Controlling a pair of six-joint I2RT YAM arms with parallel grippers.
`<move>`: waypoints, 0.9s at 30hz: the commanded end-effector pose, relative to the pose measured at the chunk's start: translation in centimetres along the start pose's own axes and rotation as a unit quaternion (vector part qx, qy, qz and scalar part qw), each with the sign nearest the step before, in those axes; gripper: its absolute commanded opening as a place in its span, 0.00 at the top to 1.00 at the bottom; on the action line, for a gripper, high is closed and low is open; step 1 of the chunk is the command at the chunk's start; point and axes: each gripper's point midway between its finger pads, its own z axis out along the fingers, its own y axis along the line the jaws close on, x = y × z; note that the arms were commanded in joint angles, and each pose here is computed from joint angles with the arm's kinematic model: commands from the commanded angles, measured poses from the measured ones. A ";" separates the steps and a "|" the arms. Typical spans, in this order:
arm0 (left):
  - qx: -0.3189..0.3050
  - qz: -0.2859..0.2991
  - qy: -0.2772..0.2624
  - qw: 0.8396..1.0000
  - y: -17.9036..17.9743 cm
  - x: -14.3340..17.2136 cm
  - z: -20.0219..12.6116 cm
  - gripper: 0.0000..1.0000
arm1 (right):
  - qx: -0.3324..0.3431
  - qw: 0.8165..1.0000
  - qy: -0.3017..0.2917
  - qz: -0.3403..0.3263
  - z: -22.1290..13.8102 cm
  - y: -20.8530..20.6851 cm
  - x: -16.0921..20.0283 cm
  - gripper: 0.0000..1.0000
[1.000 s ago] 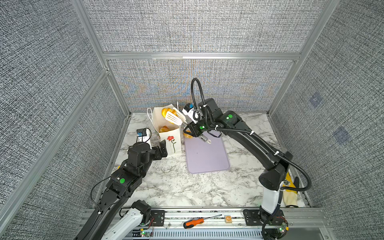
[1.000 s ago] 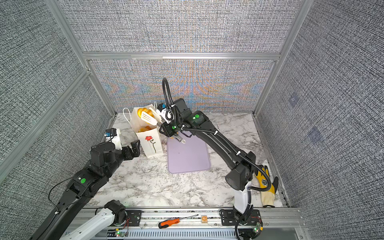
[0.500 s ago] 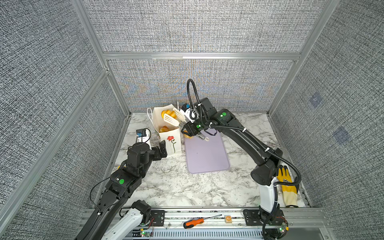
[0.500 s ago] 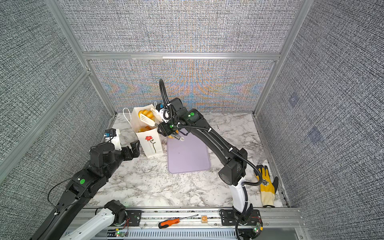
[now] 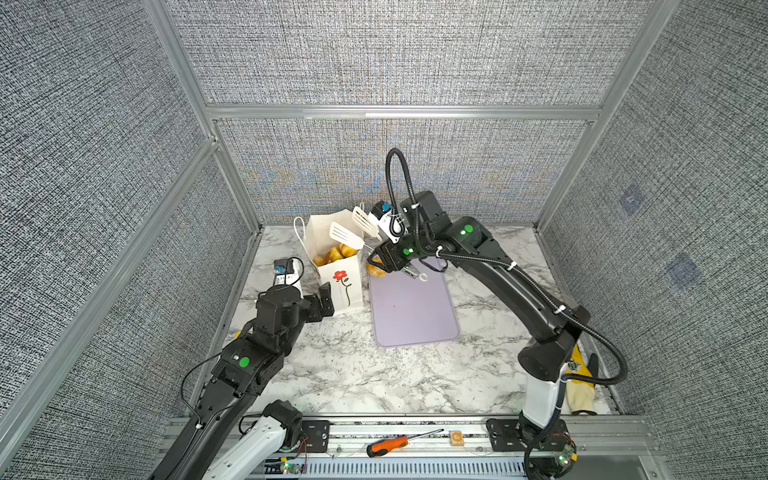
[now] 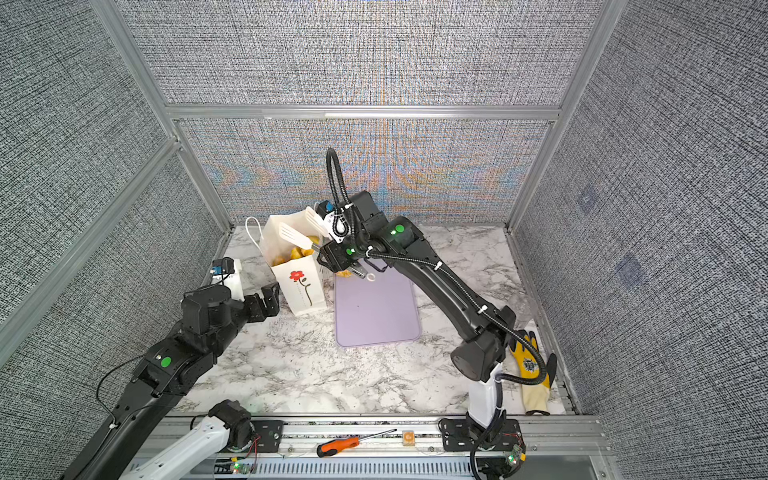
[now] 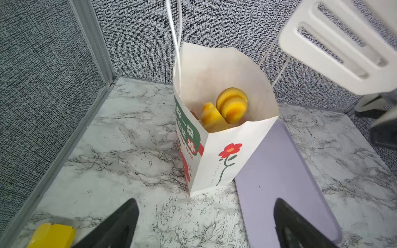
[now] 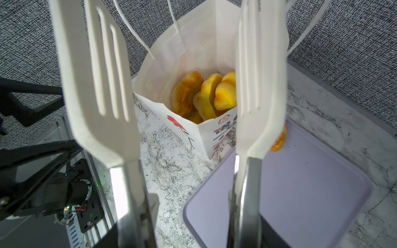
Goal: Pack bread into a paper bag
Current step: Place the bread in the paper bag, then pick up the bread from the tray.
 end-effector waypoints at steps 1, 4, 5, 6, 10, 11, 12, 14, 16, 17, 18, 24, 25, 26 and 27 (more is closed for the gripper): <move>-0.009 0.004 0.001 1.000 0.3 -0.1 0.1 0.01 | 0.010 1.000 -0.021 -0.014 -1.7 0.1 -0.4 0.38; -0.007 0.005 0.003 1.000 0.1 0.0 0.3 0.01 | 0.037 0.999 -0.003 -0.020 -2.2 -0.9 1.4 0.38; -0.005 0.005 0.003 1.000 0.0 0.0 0.3 0.01 | 0.046 0.999 0.001 -0.021 -2.5 -1.3 2.0 0.38; -0.004 0.004 0.002 1.000 0.0 -0.1 0.3 0.01 | 0.055 0.998 0.003 -0.018 -3.0 -1.7 2.5 0.39; -0.005 0.001 -0.001 1.000 0.1 -0.2 0.2 0.01 | 0.070 0.997 0.001 -0.011 -4.3 -2.8 4.1 0.38; -0.005 0.001 -0.001 1.000 0.1 -0.2 0.2 0.01 | 0.074 0.997 -0.001 -0.009 -4.6 -3.2 4.4 0.38; -0.004 0.001 -0.001 1.000 0.0 -0.2 0.1 0.01 | 0.078 0.997 0.001 -0.008 -4.7 -3.6 5.1 0.38; -0.003 0.001 -0.002 1.000 0.0 -0.2 0.2 0.01 | 0.090 0.996 0.013 -0.001 -4.4 -4.9 6.7 0.38; 0.000 0.001 -0.001 1.000 -0.2 -0.3 0.3 0.01 | 0.100 0.994 0.037 0.014 -3.7 -6.4 8.7 0.38; 0.002 0.002 0.001 1.000 -0.3 -0.2 0.4 0.01 | 0.106 0.993 0.050 0.019 -3.3 -7.1 9.7 0.38; 0.003 0.002 0.001 1.000 -0.4 -0.2 0.5 0.01 | 0.116 0.991 0.064 0.025 -2.9 -7.9 10.7 0.38; 0.008 0.004 0.001 1.000 -0.6 -0.1 0.7 0.01 | 0.123 0.986 0.108 0.023 -0.1 -9.7 14.1 0.38; 0.008 0.004 0.001 1.000 -0.6 -0.2 0.7 0.01 | 0.121 0.986 0.114 0.023 0.5 -9.9 14.4 0.38; 0.009 0.004 0.002 1.000 -0.6 -0.2 0.7 0.01 | 0.122 0.984 0.124 0.024 1.2 -10.3 14.9 0.38; 0.008 0.004 0.002 1.000 -0.6 -0.1 0.7 0.01 | 0.121 0.983 0.137 0.024 1.9 -10.7 15.4 0.38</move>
